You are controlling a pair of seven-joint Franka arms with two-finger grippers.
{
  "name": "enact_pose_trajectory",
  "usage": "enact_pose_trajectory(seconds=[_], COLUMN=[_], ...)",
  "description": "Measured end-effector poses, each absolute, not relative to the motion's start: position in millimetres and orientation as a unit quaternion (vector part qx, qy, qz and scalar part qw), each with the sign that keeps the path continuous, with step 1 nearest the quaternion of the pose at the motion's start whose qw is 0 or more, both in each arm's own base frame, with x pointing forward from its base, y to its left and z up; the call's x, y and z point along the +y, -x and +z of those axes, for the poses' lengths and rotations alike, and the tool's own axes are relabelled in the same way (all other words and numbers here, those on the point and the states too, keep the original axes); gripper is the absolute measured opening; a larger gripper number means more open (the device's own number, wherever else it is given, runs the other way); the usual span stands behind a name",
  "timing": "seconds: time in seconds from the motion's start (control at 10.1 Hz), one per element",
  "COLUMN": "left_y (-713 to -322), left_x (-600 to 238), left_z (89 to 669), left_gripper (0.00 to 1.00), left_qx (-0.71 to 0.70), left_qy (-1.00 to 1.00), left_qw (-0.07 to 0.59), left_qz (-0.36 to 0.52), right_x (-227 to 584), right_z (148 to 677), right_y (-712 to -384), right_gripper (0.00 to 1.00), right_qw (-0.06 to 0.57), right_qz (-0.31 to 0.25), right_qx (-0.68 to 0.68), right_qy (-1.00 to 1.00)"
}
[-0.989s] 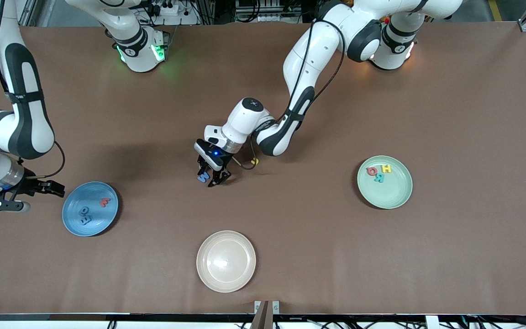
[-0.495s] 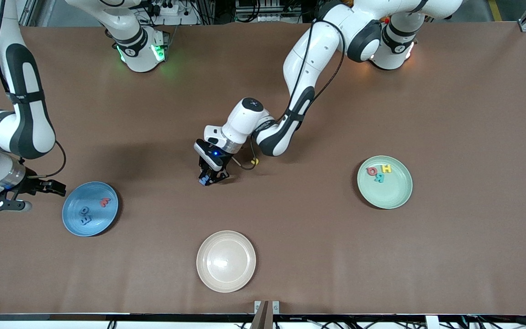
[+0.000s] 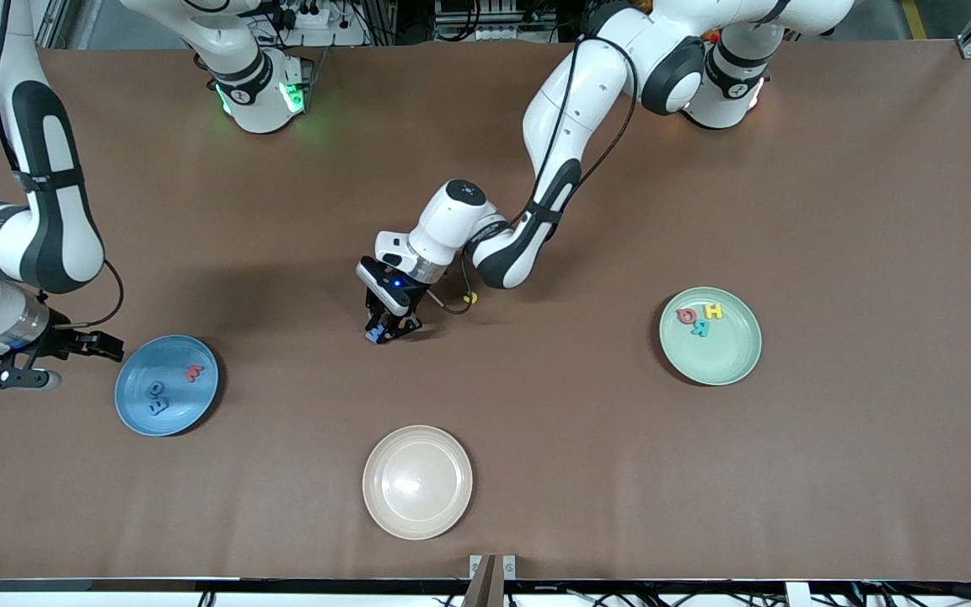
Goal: Sort upper and lower case letters into plates
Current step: 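Close the left gripper on the blue foam M, then carry the M to the green plate while the right gripper reaches u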
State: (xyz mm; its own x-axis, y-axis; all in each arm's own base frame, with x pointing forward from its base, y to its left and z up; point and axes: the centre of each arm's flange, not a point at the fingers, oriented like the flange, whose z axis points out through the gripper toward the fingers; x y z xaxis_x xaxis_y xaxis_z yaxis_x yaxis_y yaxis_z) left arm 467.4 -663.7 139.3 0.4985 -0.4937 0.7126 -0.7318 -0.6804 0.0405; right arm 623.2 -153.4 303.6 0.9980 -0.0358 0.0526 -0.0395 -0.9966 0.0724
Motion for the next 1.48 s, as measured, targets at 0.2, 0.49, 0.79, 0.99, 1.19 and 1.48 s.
enact_pose_trajectory(seconds=[0.2,0.49,0.79,0.99,1.19,1.48], left_y=[-476.5,-484.6,-504.5,-541.6,-575.4,-616.1], left_x=[-670.5,-667.3,-633.9,-581.0,-521.8,-429.6], left_z=[174.4,221.3,240.7,270.4,299.5,310.7], left_gripper=[0.33,0.33,0.33,0.33,0.33,0.33], left_qx=[-0.360,-0.363,-0.384,-0.404,-0.406,-0.368], left_qy=[-0.868,-0.893,-0.912,-0.913,-0.913,-0.923], left_qw=[0.143,0.092,0.041,0.023,0.026,0.033], left_qz=[0.313,0.252,0.137,0.050,-0.020,-0.106], right_x=[-139.6,-95.5,0.8,72.9,133.1,237.2], right_z=[303.5,303.1,318.2,320.9,315.7,298.4], right_y=[-626.6,-634.3,-647.1,-644.9,-636.4,-622.9], right_gripper=[1.00,1.00,1.00,1.00,1.00,1.00], right_qw=[0.035,0.031,0.003,-0.012,-0.012,-0.005], right_qz=[0.027,0.024,0.012,0.013,0.009,0.009], right_qx=[-0.015,-0.002,0.050,0.092,0.135,0.214], right_qy=[-0.999,-0.999,-0.999,-0.996,-0.991,-0.977])
